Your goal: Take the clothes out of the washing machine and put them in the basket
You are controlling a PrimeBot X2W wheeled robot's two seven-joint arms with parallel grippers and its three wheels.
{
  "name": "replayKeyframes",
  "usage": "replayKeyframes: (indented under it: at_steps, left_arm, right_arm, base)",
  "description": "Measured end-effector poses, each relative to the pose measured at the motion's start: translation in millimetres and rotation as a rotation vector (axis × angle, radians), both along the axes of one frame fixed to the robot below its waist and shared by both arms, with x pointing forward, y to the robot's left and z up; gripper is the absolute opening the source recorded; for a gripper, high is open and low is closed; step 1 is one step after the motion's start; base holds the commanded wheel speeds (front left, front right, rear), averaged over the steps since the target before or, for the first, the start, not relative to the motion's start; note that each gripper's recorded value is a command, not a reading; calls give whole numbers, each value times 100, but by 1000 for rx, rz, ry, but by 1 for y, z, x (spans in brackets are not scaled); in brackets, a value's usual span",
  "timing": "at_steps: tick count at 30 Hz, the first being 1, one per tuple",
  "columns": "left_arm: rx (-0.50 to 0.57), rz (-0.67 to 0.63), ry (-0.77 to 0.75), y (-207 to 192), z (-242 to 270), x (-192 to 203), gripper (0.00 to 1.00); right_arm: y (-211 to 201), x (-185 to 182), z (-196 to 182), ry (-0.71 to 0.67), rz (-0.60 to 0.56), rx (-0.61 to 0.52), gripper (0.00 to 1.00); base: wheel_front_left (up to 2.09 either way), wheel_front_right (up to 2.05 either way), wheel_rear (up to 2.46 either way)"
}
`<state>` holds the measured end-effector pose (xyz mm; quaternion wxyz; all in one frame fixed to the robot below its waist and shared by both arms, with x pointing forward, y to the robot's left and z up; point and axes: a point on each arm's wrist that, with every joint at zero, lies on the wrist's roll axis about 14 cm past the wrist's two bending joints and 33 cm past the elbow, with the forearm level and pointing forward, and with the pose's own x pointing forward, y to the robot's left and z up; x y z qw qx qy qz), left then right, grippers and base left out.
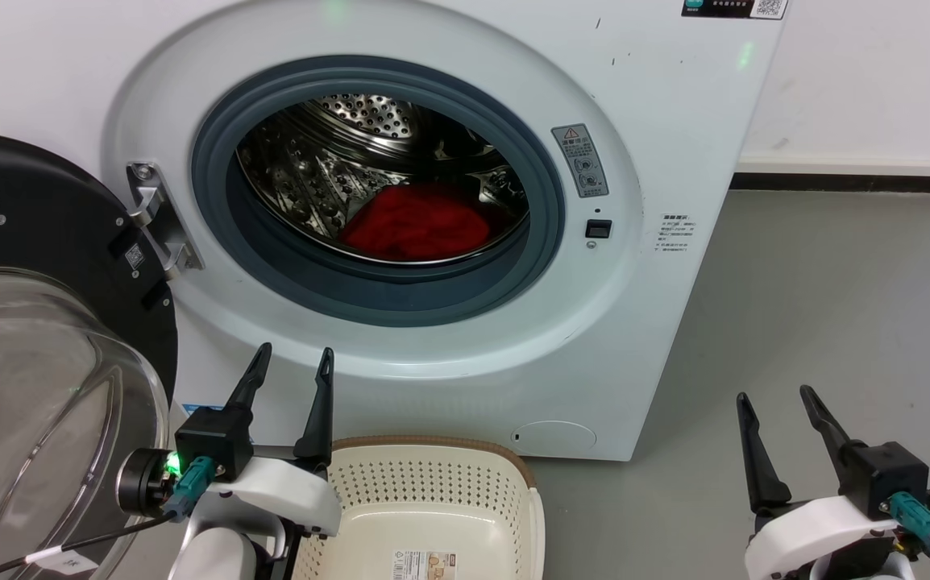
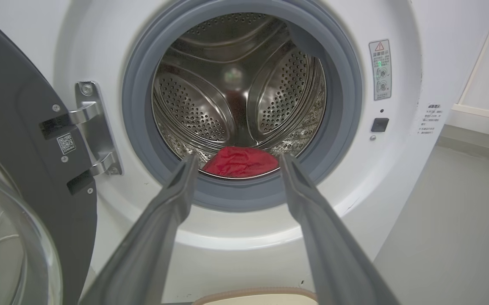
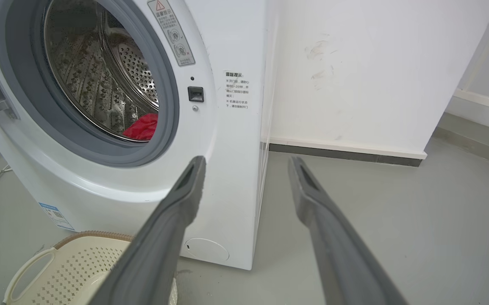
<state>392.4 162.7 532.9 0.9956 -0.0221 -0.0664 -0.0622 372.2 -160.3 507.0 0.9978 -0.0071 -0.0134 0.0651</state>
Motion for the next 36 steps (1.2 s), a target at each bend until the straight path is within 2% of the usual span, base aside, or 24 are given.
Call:
replayKeyframes:
  at_steps: [10, 28, 36]
  left_arm:
    - [29, 4, -8, 0, -1, 0, 100]
    - [19, 15, -1, 4, -3, 4, 100]
    - [14, 22, -1, 5, -2, 23, 100]
  right_arm:
    - [4, 0, -3, -3, 17, -48, 100]
    - [5, 2, -10, 19, 18, -40, 100]
    - [6, 16, -10, 18, 22, -39, 100]
  base:
    - [0, 0, 0]
    - [0, 0, 0]
    - [0, 0, 0]
